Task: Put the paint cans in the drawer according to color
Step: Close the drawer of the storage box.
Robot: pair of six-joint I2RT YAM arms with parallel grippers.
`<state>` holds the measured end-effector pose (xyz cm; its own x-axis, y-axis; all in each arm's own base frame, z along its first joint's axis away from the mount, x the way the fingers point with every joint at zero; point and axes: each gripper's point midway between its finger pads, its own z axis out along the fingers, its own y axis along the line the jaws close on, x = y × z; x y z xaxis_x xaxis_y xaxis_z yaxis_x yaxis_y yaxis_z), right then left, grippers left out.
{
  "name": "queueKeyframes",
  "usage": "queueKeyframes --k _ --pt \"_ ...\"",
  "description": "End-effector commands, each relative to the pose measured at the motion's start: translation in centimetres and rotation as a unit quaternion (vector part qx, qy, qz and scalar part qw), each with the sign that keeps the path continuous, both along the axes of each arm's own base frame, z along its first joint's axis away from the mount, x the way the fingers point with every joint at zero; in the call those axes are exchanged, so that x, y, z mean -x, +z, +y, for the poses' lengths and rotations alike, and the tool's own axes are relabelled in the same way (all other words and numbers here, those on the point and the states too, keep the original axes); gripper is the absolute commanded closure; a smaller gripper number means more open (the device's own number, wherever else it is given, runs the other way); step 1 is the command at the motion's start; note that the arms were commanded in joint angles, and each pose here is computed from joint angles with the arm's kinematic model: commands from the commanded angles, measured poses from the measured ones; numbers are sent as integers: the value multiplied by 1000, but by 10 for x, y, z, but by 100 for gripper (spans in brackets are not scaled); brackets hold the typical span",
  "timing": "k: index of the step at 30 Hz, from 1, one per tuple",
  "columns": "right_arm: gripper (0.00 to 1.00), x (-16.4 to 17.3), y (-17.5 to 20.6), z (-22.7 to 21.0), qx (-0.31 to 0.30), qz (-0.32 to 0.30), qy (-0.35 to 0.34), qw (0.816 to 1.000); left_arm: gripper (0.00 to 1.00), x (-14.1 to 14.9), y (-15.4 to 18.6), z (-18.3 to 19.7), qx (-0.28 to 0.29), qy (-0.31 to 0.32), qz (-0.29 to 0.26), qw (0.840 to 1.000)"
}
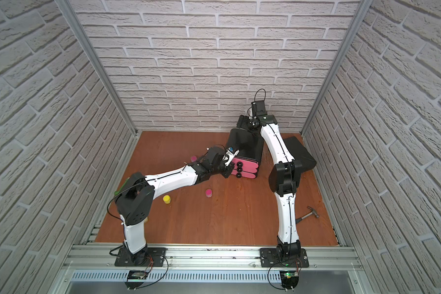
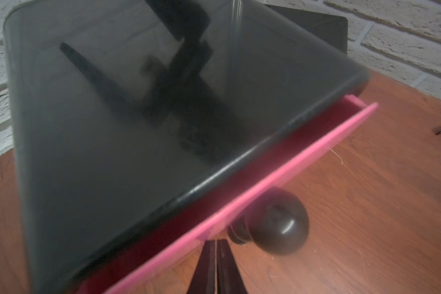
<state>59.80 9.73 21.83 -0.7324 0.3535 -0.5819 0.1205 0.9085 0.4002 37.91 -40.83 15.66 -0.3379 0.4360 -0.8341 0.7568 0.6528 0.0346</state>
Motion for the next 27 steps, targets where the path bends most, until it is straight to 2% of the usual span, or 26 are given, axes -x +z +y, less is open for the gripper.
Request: queueKeyframes --k 1,10,17,21,27 --pt "9 20 -37 2 -3 72 7 997 91 -16 16 -5 19 7 -27 999" --pt "9 20 -27 0 0 60 7 998 88 -16 21 -4 26 13 -26 999" --pt "9 24 -37 2 -7 78 8 997 88 -27 23 -17 37 16 -30 999" --pt "9 24 -35 3 -10 75 9 997 88 -20 21 -17 32 12 -25 999" --pt "9 20 -29 4 -11 64 11 998 72 5 25 -10 29 10 -18 999"
